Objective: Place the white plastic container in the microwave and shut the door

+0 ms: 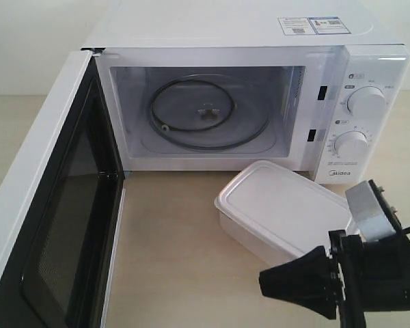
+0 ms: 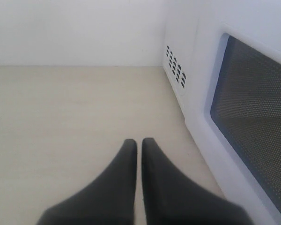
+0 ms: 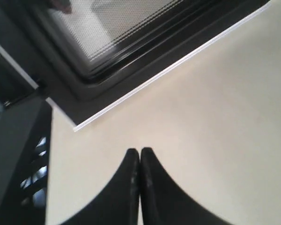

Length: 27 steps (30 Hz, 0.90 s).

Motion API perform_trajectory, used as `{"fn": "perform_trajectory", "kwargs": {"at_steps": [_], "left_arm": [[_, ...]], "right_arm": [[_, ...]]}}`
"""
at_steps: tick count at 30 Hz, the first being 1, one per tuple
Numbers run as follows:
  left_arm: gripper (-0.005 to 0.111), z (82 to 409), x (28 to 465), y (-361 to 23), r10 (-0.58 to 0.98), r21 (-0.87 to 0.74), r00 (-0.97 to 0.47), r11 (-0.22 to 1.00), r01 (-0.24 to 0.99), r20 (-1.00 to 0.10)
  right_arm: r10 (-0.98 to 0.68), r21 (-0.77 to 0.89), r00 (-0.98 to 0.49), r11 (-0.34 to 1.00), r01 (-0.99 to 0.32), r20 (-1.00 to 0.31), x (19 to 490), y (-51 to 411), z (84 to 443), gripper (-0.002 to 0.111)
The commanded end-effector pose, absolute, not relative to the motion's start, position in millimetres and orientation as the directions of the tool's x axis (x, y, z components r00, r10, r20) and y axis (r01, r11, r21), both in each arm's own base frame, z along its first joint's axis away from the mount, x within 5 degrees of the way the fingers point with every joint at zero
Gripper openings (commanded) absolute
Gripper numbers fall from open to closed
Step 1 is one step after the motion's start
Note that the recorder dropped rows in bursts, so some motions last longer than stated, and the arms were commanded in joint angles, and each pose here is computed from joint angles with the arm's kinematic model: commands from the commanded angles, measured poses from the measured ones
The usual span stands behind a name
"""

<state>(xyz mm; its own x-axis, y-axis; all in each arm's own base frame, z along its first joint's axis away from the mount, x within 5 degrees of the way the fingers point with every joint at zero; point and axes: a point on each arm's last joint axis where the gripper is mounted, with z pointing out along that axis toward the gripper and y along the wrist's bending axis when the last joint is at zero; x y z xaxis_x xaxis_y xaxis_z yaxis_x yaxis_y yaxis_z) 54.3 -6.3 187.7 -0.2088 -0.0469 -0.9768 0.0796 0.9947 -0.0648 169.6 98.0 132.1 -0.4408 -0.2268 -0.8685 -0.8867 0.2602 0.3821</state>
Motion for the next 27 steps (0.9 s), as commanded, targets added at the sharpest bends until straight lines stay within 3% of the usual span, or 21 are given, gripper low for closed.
{"fn": "perform_trajectory", "kwargs": {"at_steps": [1, 7, 13, 20, 27], "left_arm": [[0.004, 186.6, 54.2, -6.4, -0.054, -0.072, -0.210, 0.994, 0.078, -0.976], [0.004, 186.6, 54.2, -6.4, -0.054, -0.072, -0.210, 0.994, 0.078, -0.976], [0.004, 186.6, 54.2, -6.4, -0.054, -0.072, -0.210, 0.994, 0.078, -0.976], [0.004, 186.6, 54.2, -6.4, -0.054, -0.072, -0.210, 0.994, 0.078, -0.976], [0.004, 186.6, 54.2, -6.4, -0.054, -0.072, -0.210, 0.994, 0.078, -0.976]], "right_arm": [[-0.115, 0.321, -0.392, 0.390, -0.863, -0.913, 186.2, 95.6, 138.4, 0.000], [-0.016, 0.260, -0.352, 0.642, -0.721, -0.936, 211.4, 82.2, 139.7, 0.000], [0.031, 0.227, -0.386, 0.852, -0.473, -0.922, 229.2, 60.1, 132.8, 0.000], [0.101, 0.203, -0.494, 0.966, -0.159, -0.864, 234.9, 34.2, 119.4, 0.000], [0.045, 0.138, -0.569, 0.983, -0.122, -0.821, 231.1, 28.7, 110.9, 0.000]]}}
